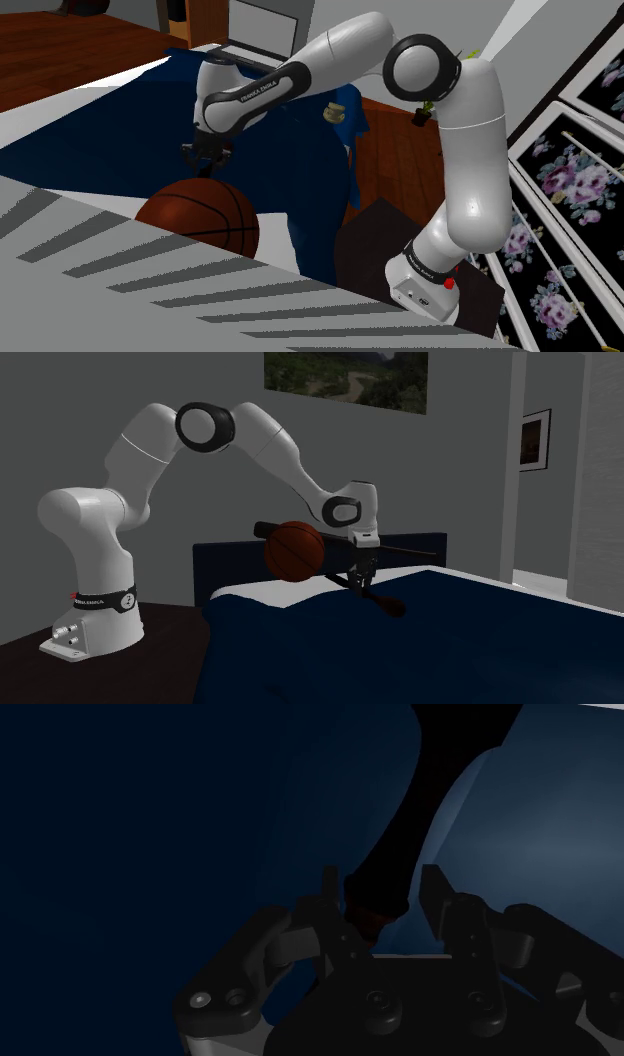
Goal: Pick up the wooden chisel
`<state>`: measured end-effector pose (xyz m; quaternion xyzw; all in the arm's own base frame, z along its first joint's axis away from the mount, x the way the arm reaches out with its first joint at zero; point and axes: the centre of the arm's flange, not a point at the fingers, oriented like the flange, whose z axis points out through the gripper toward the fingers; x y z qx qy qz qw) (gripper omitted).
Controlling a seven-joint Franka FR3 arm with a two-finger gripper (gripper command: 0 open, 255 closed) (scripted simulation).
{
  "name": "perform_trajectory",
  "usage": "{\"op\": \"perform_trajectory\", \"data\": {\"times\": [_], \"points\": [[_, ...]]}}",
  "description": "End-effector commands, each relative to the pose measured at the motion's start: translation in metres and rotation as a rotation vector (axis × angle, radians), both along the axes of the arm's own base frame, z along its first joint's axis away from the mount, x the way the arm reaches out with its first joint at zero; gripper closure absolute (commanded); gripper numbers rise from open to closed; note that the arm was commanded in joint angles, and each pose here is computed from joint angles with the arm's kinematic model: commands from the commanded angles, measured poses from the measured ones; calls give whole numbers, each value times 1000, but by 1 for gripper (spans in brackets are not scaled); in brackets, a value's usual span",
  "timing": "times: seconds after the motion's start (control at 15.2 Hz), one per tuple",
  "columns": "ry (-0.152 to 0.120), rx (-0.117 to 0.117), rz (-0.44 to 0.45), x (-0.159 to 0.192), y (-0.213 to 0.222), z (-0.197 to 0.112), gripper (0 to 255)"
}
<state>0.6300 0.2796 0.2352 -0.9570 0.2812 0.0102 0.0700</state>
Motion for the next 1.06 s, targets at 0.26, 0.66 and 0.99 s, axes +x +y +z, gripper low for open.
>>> {"op": "perform_trajectory", "data": {"times": [0.26,0.66,0.99], "points": [[0,0,0,0,0,29,255],[0,0,0,0,0,61,255],[0,0,0,0,0,77,255]]}}
